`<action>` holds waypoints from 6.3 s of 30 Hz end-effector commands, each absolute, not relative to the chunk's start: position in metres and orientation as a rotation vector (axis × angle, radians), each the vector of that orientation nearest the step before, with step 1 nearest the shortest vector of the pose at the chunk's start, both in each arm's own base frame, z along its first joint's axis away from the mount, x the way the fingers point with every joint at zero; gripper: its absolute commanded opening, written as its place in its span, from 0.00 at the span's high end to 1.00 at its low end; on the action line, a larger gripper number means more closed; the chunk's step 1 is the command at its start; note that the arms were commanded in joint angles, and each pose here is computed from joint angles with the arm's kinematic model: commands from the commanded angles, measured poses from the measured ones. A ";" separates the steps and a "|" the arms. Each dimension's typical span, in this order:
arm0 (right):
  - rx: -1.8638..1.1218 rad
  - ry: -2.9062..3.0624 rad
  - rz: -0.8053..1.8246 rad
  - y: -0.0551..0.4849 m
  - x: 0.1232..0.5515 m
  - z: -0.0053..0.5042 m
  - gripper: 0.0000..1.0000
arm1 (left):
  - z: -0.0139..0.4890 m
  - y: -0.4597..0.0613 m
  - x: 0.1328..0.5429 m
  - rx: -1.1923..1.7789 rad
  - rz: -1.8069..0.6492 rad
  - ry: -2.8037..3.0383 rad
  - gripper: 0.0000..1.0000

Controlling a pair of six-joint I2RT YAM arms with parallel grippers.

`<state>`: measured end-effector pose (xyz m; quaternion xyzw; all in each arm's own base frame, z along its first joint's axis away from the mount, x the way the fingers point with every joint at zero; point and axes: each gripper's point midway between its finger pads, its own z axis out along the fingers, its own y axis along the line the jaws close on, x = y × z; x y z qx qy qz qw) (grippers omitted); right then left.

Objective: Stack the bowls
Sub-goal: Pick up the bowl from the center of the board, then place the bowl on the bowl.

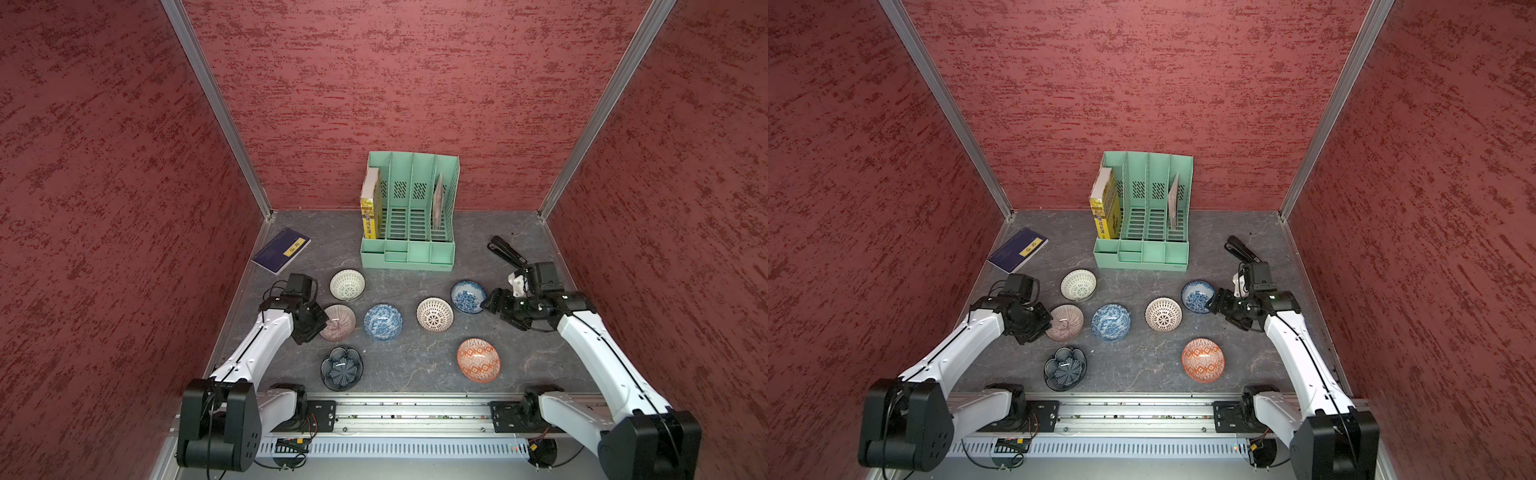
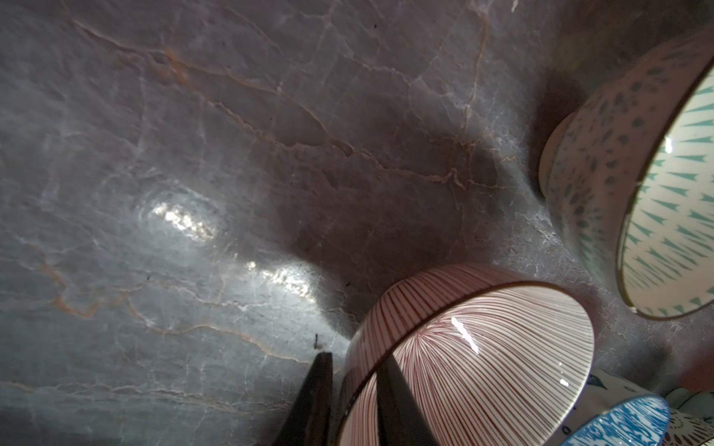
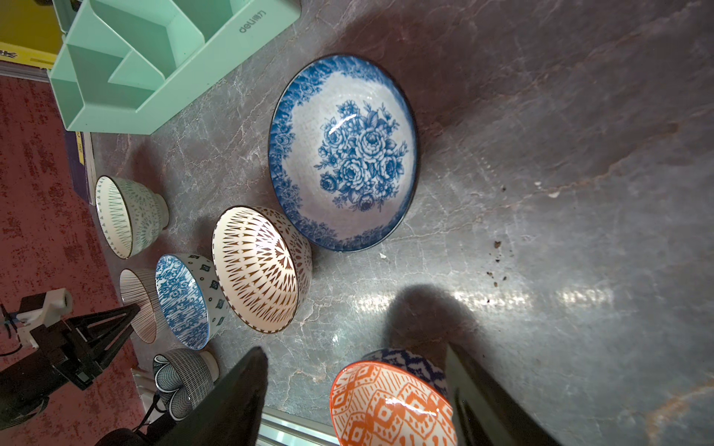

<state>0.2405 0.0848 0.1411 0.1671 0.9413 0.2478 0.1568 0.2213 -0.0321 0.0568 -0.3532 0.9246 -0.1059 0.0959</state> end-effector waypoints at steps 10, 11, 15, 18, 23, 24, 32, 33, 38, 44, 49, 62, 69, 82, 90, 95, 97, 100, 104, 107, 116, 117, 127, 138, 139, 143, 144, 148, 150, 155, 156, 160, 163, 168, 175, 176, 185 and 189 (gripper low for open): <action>0.414 2.633 0.723 0.088 0.245 0.168 0.25 | 0.064 -0.035 0.227 -0.993 -0.336 2.736 0.98; 0.415 2.638 0.728 0.089 0.245 0.167 0.25 | 0.065 -0.036 0.226 -0.993 -0.343 2.736 0.99; 0.417 2.649 0.747 0.091 0.243 0.167 0.25 | 0.075 -0.044 0.221 -0.989 -0.396 2.735 1.00; 0.414 2.640 0.751 0.091 0.242 0.171 0.25 | 0.091 -0.050 0.215 -0.963 -0.425 2.736 1.00; 0.411 2.637 0.774 0.094 0.242 0.178 0.25 | 0.130 -0.053 0.205 -0.905 -0.459 2.704 1.00; 0.407 2.637 0.784 0.095 0.242 0.181 0.25 | 0.139 -0.053 0.204 -0.882 -0.470 2.690 1.00; 0.243 2.620 0.833 0.120 0.244 0.227 0.34 | 0.208 -0.093 0.211 -0.537 -0.595 2.681 1.00; 0.216 2.620 0.840 0.125 0.244 0.233 0.35 | 0.214 -0.101 0.213 -0.493 -0.588 2.692 1.00; 0.080 2.644 0.880 0.160 0.244 0.258 0.40 | 0.236 -0.151 0.224 -0.249 -0.587 2.738 1.00; -0.094 2.683 0.890 0.203 0.237 0.274 0.45 | 0.226 -0.201 0.234 -0.058 -0.529 2.823 1.00; -0.161 2.738 0.858 0.225 0.232 0.267 0.51 | 0.218 -0.234 0.238 0.041 -0.540 2.845 1.00; -0.180 2.886 0.772 0.249 0.225 0.228 0.61 | 0.213 -0.257 0.236 0.109 -0.568 2.848 1.00; -0.215 2.950 0.756 0.260 0.218 0.208 0.62 | 0.212 -0.260 0.236 0.116 -0.586 2.846 1.00; -0.220 2.983 0.717 0.262 0.217 0.195 0.77 | 0.205 -0.258 0.234 0.117 -0.576 2.860 1.00; -0.206 2.975 0.674 0.258 0.219 0.197 0.72 | 0.201 -0.256 0.232 0.119 -0.565 2.870 1.00; -0.206 2.981 0.668 0.257 0.219 0.196 0.75 | 0.200 -0.255 0.231 0.120 -0.558 2.871 1.00; -0.206 2.984 0.667 0.257 0.219 0.195 0.77 | 0.200 -0.256 0.230 0.120 -0.560 2.871 1.00; -0.205 2.983 0.665 0.257 0.219 0.195 0.82 | 0.200 -0.257 0.230 0.123 -0.562 2.871 1.00; -0.204 2.980 0.666 0.257 0.219 0.196 0.91 | 0.201 -0.258 0.229 0.131 -0.572 2.867 1.00; -0.202 2.977 0.673 0.259 0.221 0.196 1.00 | 0.205 -0.257 0.231 0.130 -0.587 2.841 0.91; -0.195 2.927 0.744 0.269 0.228 0.208 1.00 | 0.233 -0.240 0.233 0.068 -0.662 2.720 0.19; -0.199 2.926 0.744 0.269 0.229 0.208 1.00 | 0.236 -0.234 0.233 0.045 -0.670 2.709 0.18; -0.177 2.938 0.777 0.260 0.245 0.207 1.00 | 0.230 -0.137 0.233 -0.318 -0.728 2.652 0.18; -0.052 2.925 0.795 0.233 0.271 0.184 1.00 | 0.199 -0.090 0.235 -0.539 -0.711 2.661 0.18; -0.043 2.928 0.804 0.232 0.272 0.180 1.00 | 0.198 -0.090 0.234 -0.543 -0.716 2.659 0.18; -0.021 2.948 0.777 0.225 0.273 0.162 1.00 | 0.194 -0.087 0.232 -0.560 -0.726 2.656 0.19; -0.011 2.954 0.773 0.223 0.273 0.157 1.00 | 0.192 -0.087 0.231 -0.562 -0.726 2.658 0.19; 0.029 2.950 0.778 0.215 0.275 0.146 1.00 | 0.187 -0.085 0.228 -0.576 -0.722 2.665 0.19; 0.038 2.950 0.771 0.212 0.275 0.142 1.00 | 0.186 -0.085 0.227 -0.579 -0.721 2.665 0.19; 0.068 2.958 0.732 0.200 0.276 0.129 1.00 | 0.181 -0.085 0.226 -0.582 -0.729 2.664 0.19; 0.075 2.957 0.731 0.198 0.277 0.128 1.00 | 0.180 -0.085 0.226 -0.583 -0.728 2.665 0.19; 0.088 2.962 0.722 0.193 0.278 0.121 1.00 | 0.178 -0.084 0.225 -0.584 -0.726 2.670 0.19; 0.087 2.967 0.708 0.192 0.279 0.115 1.00 | 0.176 -0.084 0.224 -0.587 -0.724 2.670 0.19; 0.084 2.973 0.675 0.188 0.280 0.105 1.00 | 0.173 -0.084 0.223 -0.588 -0.726 2.673 0.19; 0.077 2.978 0.642 0.184 0.278 0.094 1.00 | 0.169 -0.085 0.223 -0.595 -0.728 2.680 0.19; 0.076 2.979 0.646 0.184 0.277 0.093 1.00 | 0.168 -0.085 0.224 -0.594 -0.728 2.680 0.19; 0.073 2.988 0.653 0.186 0.278 0.084 1.00 | 0.165 -0.085 0.223 -0.594 -0.733 2.687 0.19; 0.064 2.995 0.638 0.185 0.278 0.082 1.00 | 0.164 -0.086 0.223 -0.593 -0.735 2.689 0.19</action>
